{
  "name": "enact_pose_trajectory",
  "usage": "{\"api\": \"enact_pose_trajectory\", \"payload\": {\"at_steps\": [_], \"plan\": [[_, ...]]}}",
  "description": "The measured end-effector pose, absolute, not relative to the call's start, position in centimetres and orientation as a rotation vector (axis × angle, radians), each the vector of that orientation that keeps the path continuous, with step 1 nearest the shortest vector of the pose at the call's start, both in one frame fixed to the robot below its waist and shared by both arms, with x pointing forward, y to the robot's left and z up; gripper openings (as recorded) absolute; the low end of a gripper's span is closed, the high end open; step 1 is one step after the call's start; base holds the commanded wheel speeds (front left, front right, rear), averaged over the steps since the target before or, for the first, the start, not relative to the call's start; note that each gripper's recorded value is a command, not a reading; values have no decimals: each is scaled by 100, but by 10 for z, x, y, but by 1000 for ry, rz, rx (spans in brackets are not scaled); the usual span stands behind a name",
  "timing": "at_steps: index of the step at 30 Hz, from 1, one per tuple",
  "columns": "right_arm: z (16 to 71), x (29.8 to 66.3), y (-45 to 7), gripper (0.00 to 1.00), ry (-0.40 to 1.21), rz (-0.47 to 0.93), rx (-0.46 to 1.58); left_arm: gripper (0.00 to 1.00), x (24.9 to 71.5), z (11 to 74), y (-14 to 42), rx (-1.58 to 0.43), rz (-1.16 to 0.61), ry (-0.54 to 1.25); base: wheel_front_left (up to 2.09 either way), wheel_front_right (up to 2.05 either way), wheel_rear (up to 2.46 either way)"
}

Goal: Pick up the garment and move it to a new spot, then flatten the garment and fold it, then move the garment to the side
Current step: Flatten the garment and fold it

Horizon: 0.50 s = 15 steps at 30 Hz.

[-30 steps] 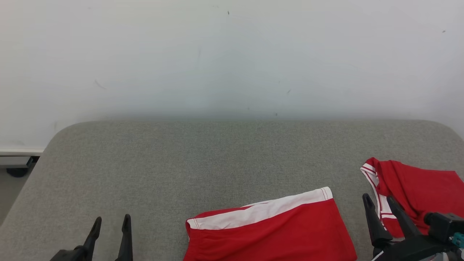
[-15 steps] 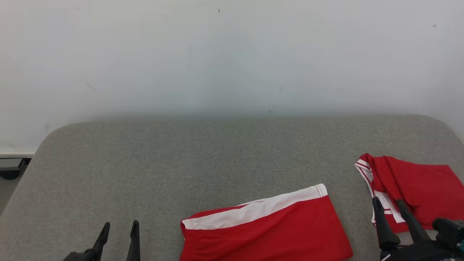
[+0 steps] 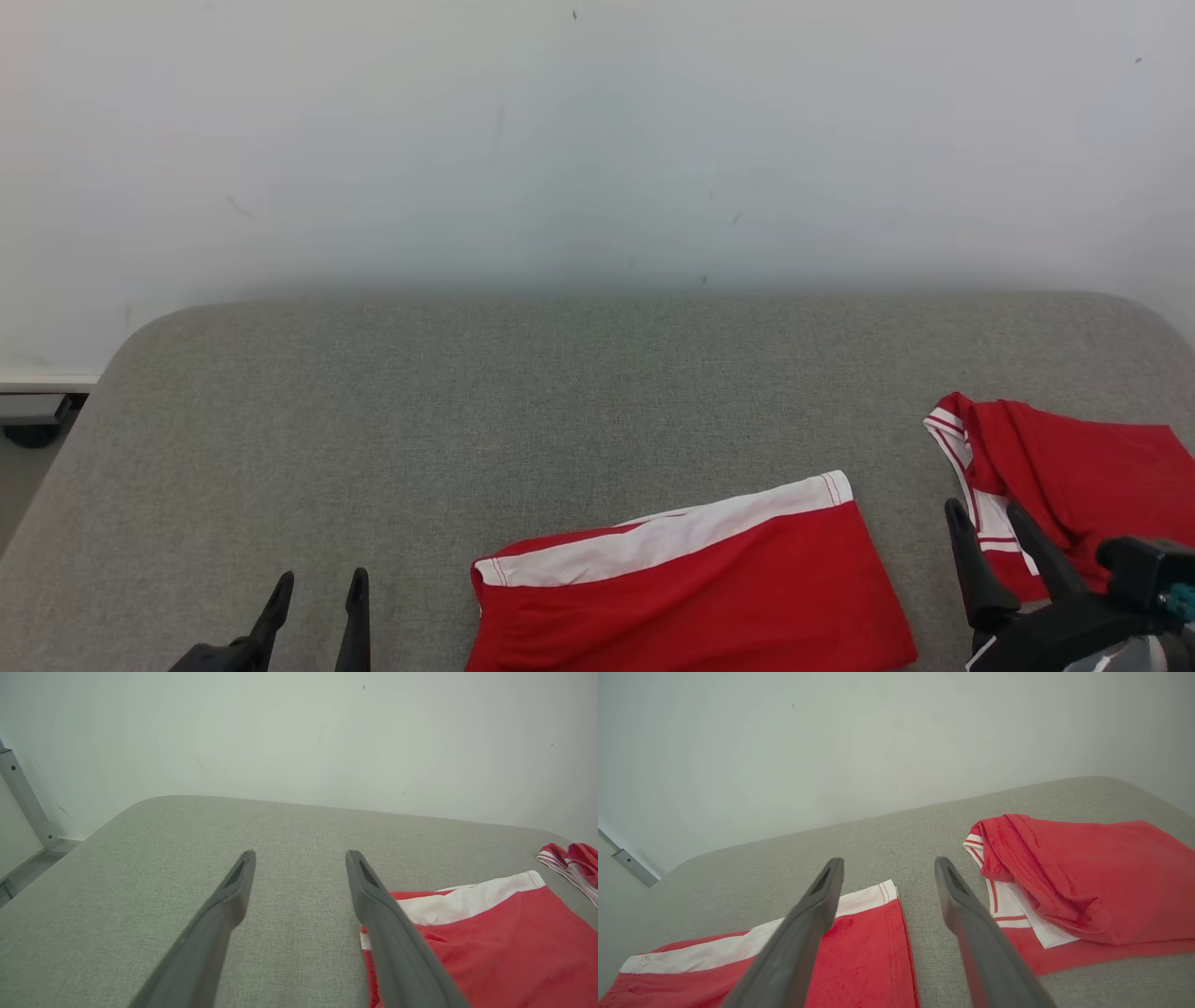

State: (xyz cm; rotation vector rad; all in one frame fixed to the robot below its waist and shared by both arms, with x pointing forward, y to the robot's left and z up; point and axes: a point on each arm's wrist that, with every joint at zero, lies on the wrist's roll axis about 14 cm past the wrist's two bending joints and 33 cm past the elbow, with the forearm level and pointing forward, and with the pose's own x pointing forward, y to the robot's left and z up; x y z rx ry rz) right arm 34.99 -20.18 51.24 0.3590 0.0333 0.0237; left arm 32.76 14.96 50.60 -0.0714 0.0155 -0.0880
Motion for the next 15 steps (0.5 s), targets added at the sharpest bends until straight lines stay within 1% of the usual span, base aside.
{"api": "enact_pose_trajectory", "payload": {"at_steps": [4, 7, 9, 13, 15], "plan": [[503, 361, -193, 100, 142, 68, 321, 100, 328, 506, 148, -69, -91, 18, 0, 0, 0], [484, 362, -188, 100, 276, 86, 319, 100, 327, 505, 145, -66, -100, 19, 0, 0, 0], [474, 365, -194, 100, 342, 66, 328, 100, 327, 505, 140, -71, -110, 25, 0, 0, 0], [449, 362, -190, 100, 520, 99, 241, 100, 325, 504, 136, -81, -119, 31, 0, 0, 0], [443, 365, -185, 100, 570, 111, 234, 100, 324, 502, 136, -82, -114, 39, 0, 0, 0]]}}
